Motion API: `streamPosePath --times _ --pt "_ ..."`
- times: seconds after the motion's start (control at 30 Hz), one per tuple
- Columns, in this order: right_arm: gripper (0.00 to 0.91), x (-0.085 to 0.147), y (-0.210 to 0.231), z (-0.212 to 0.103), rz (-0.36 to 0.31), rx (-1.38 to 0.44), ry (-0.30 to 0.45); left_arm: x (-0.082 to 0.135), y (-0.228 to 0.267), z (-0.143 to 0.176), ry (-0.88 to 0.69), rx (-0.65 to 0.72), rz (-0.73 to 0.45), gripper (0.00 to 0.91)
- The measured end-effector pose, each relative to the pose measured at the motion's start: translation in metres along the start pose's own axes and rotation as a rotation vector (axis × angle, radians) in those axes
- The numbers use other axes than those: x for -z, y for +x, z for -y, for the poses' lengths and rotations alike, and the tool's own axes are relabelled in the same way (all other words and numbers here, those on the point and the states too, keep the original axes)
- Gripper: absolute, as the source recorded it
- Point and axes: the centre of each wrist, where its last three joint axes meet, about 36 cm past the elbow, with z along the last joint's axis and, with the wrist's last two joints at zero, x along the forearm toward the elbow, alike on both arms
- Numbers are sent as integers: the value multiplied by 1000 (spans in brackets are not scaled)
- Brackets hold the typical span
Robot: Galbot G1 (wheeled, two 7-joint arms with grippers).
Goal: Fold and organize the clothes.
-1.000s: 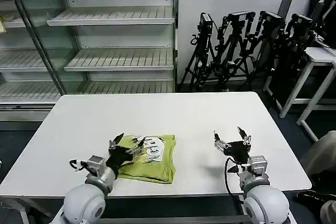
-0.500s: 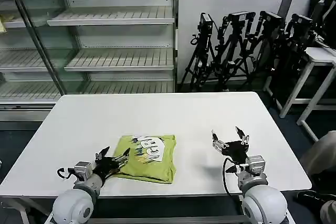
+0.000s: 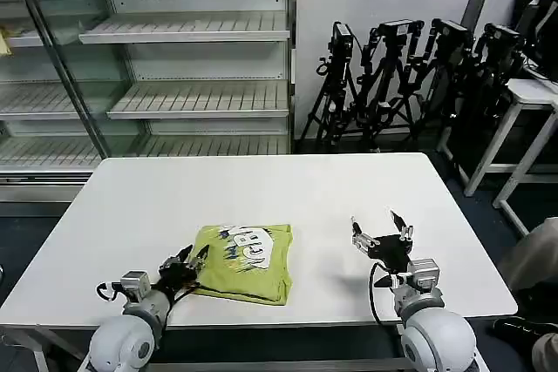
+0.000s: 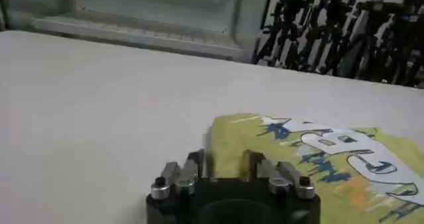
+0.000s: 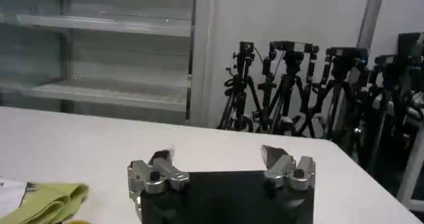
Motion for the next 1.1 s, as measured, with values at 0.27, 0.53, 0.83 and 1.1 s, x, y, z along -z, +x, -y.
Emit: streamPosePath --times 0.27,0.53,0.83,1.1 --pt "907 0 1 -1 0 2 0 -8 3 12 30 -41 3 20" --pt "907 0 0 -5 1 9 1 9 8 6 -11 -32 29 10" --pt "907 -1 -2 -7 4 13 1 46 25 -57 -190 100 17 0" --pt "907 -4 -8 -13 15 24 -16 109 71 -149 -396 332 -10 0"
